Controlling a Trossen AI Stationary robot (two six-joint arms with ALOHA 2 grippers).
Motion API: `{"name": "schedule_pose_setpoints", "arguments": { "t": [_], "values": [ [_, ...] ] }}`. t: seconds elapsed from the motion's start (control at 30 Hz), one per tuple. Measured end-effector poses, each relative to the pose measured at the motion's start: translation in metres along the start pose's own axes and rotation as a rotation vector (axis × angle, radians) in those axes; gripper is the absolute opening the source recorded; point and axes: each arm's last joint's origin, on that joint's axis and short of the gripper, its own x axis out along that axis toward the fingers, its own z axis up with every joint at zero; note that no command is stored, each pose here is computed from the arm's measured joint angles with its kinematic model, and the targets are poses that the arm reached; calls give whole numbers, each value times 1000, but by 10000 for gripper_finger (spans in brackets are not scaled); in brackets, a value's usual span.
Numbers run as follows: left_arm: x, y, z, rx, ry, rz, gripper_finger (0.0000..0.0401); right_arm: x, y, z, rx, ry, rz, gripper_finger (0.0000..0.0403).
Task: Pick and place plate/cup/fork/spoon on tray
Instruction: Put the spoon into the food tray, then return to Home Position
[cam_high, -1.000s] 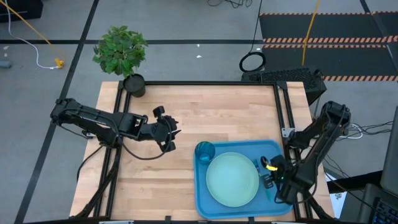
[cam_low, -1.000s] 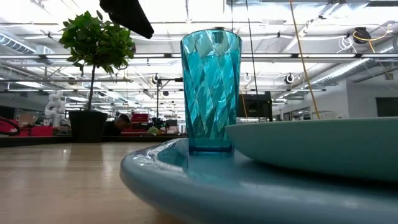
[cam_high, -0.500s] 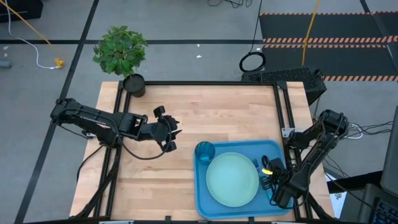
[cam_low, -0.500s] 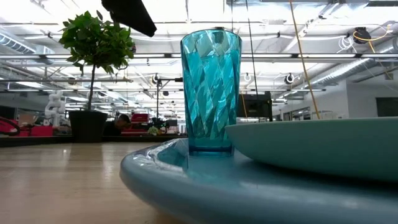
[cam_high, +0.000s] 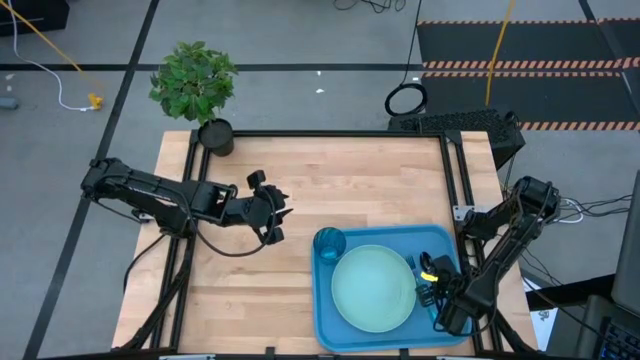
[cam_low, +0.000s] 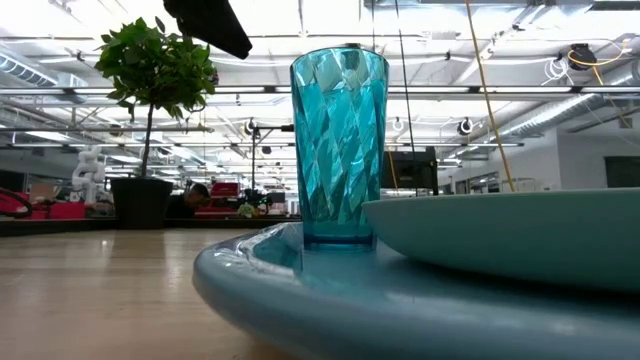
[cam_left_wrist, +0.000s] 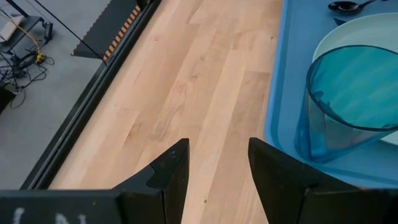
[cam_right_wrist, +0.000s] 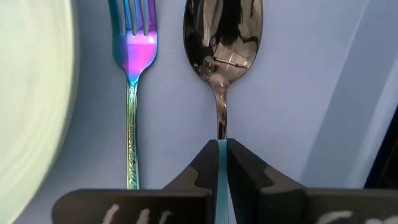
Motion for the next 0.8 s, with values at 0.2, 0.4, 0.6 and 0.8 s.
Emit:
{"name": "schedule_pose_setpoints", "arguments": {
  "t": [0.2, 0.4, 0.6, 0.8],
  "values": [
    [0, 0, 0, 1, 0, 0, 168, 10, 1, 1, 7, 29, 30, 13],
    [0, 0, 0, 1, 1, 0, 168, 12, 0, 2, 4, 28, 31, 14],
    [0, 0, 0, 2, 1, 0, 168, 5, -2, 4, 9, 59, 66, 17],
    [0, 0, 0, 4, 1, 0, 168, -4, -6, 9, 7, 73, 83, 59]
  ]
}}
